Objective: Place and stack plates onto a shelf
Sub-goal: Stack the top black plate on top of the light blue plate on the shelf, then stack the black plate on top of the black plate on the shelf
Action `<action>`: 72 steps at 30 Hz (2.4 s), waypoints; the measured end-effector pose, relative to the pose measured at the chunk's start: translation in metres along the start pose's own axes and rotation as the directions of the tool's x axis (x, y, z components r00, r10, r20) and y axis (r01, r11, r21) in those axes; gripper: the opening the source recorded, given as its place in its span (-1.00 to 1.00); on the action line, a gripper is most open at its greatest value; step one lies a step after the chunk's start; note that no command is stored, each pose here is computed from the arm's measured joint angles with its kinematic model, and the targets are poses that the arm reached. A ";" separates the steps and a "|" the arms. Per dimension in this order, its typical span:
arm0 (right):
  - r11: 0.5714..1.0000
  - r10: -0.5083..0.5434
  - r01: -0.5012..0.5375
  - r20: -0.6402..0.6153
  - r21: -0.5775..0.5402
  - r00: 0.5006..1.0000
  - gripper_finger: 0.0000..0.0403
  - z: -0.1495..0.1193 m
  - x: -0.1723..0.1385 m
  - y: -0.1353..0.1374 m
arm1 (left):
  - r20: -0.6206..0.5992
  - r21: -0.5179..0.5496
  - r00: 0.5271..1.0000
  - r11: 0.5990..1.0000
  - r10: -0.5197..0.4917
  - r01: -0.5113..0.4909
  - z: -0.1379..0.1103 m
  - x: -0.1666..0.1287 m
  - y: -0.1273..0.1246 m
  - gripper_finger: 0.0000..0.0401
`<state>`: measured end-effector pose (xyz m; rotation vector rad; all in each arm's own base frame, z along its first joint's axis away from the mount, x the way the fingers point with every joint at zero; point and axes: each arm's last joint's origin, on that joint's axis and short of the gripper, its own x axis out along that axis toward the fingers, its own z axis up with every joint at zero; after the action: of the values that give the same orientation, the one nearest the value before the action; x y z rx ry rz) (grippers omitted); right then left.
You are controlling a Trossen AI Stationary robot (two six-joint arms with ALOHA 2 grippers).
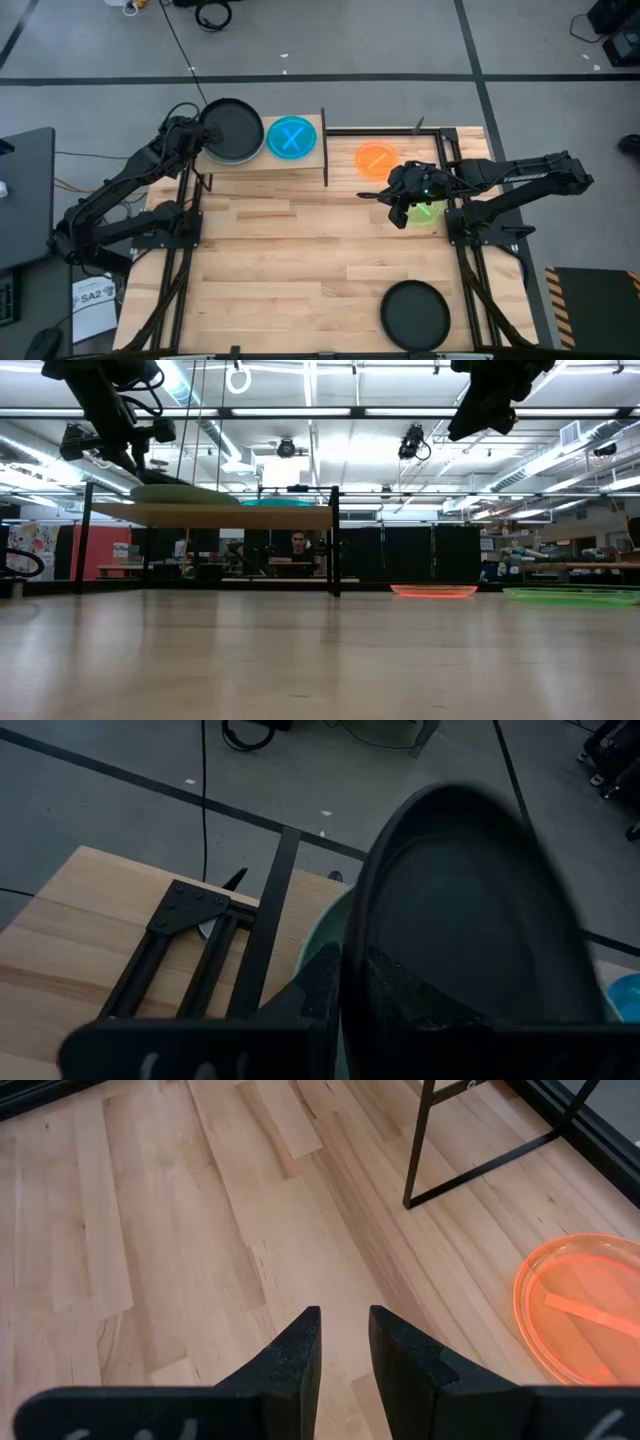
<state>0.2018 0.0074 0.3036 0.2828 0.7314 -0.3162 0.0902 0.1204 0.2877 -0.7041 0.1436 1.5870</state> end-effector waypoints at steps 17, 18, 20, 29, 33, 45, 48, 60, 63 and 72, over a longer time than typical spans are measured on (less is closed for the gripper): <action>1.000 0.000 0.000 0.000 0.000 1.000 -0.54 0.000 0.000 0.000 | -0.001 0.008 1.000 1.000 0.012 -0.012 -0.001 0.000 0.001 -0.01; 1.000 0.000 0.000 0.000 0.000 1.000 -0.54 0.000 0.000 0.000 | -0.002 0.010 1.000 1.000 0.013 -0.013 -0.001 0.000 0.001 0.01; 1.000 0.000 0.000 0.000 0.000 1.000 -0.53 0.000 0.000 0.000 | -0.002 0.011 1.000 1.000 0.013 -0.013 -0.001 0.000 0.001 0.03; 0.999 0.039 -0.039 -0.018 0.000 0.999 -0.54 -0.001 0.000 0.001 | -0.007 0.060 1.000 0.998 0.006 -0.005 -0.001 0.000 0.001 0.04; 0.998 0.063 -0.063 -0.027 -0.003 0.998 -0.53 -0.002 0.000 0.003 | -0.005 0.055 1.000 0.998 -0.006 0.006 0.000 0.000 0.000 0.04; 0.979 0.203 -0.205 -0.078 -0.012 0.976 -0.53 -0.019 -0.012 0.037 | 0.060 0.111 0.954 0.952 -0.293 0.285 0.001 -0.021 -0.027 0.04; 0.971 0.238 -0.239 -0.102 -0.006 0.966 -0.53 -0.026 -0.015 0.047 | 0.040 0.186 0.901 0.889 -0.432 0.418 -0.003 -0.032 -0.039 0.04; 0.939 0.324 -0.343 -0.330 0.001 0.887 -0.53 -0.063 -0.004 0.095 | -0.239 0.368 0.610 0.511 -0.756 0.777 -0.042 -0.086 -0.062 0.04; 0.936 0.319 -0.352 -0.394 -0.013 0.862 -0.53 -0.073 0.002 0.105 | -0.311 0.383 0.550 0.428 -0.775 0.819 -0.056 -0.099 -0.066 0.04; 0.944 0.229 -0.317 -0.507 -0.094 0.831 -0.53 -0.100 0.026 0.125 | -0.410 0.451 0.487 0.293 -0.771 0.843 -0.106 -0.129 -0.083 0.04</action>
<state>0.2069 0.1534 0.2323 0.3006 1.2008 0.1073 0.2020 -0.0285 0.2945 -0.2331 0.3088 0.4000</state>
